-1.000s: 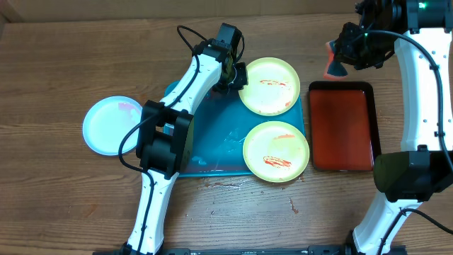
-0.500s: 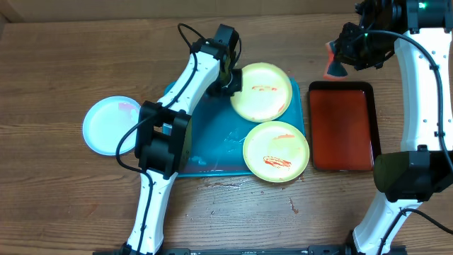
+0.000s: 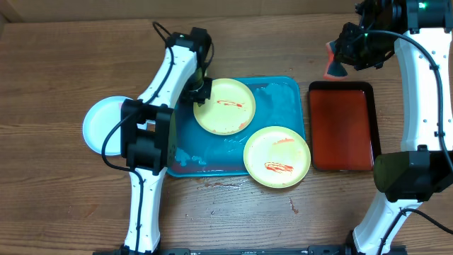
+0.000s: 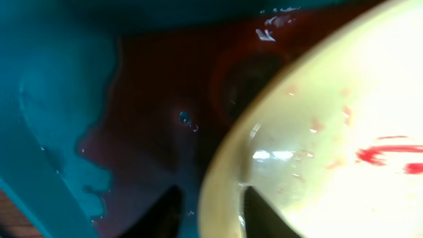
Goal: Clean dirty plates on tray and stack at the side
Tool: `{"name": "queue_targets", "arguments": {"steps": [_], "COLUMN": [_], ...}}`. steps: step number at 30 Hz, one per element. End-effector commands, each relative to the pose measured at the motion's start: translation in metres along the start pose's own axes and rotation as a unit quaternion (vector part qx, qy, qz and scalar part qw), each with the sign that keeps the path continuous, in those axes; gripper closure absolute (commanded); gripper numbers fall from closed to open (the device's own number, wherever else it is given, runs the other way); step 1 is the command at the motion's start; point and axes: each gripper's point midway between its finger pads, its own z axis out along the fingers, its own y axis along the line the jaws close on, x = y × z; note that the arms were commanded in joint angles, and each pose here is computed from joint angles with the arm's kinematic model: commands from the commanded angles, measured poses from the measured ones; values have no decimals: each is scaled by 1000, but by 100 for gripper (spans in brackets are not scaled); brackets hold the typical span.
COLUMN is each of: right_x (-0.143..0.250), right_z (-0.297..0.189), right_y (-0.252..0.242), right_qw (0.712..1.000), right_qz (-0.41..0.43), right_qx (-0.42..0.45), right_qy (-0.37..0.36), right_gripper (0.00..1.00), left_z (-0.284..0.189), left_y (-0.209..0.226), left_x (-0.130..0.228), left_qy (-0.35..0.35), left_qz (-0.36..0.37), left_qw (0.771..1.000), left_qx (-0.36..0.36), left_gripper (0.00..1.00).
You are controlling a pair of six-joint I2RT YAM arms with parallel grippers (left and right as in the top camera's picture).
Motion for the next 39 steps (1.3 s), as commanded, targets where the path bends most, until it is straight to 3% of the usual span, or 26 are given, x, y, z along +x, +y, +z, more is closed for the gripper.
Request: {"name": "queue_targets", "arguments": {"steps": [1, 4, 15, 18, 25, 39], "right_x": [-3, -2, -1, 3, 16, 69], "right_z": [-21, -21, -17, -9, 21, 125], "right_y": [4, 4, 3, -1, -19, -104], "right_qw": [1000, 1000, 1000, 1000, 999, 982], "right_qz": [-7, -7, -5, -2, 10, 24], "right_qx": [-4, -4, -2, 3, 29, 158], "right_qy": [-29, -29, -23, -11, 27, 97], "right_gripper": [96, 96, 95, 95, 96, 96], "left_z": [-11, -10, 9, 16, 18, 18], "left_y": [-21, -29, -29, -23, -11, -6], "left_x": [9, 16, 35, 28, 12, 8], "left_qy": [16, 34, 67, 55, 25, 21], "left_qz": [-12, -41, -49, -55, -65, -70], "left_qw": [998, 995, 994, 995, 996, 995], "left_qx": [64, 83, 67, 67, 62, 64], "left_gripper": [62, 74, 78, 95, 96, 96]}}
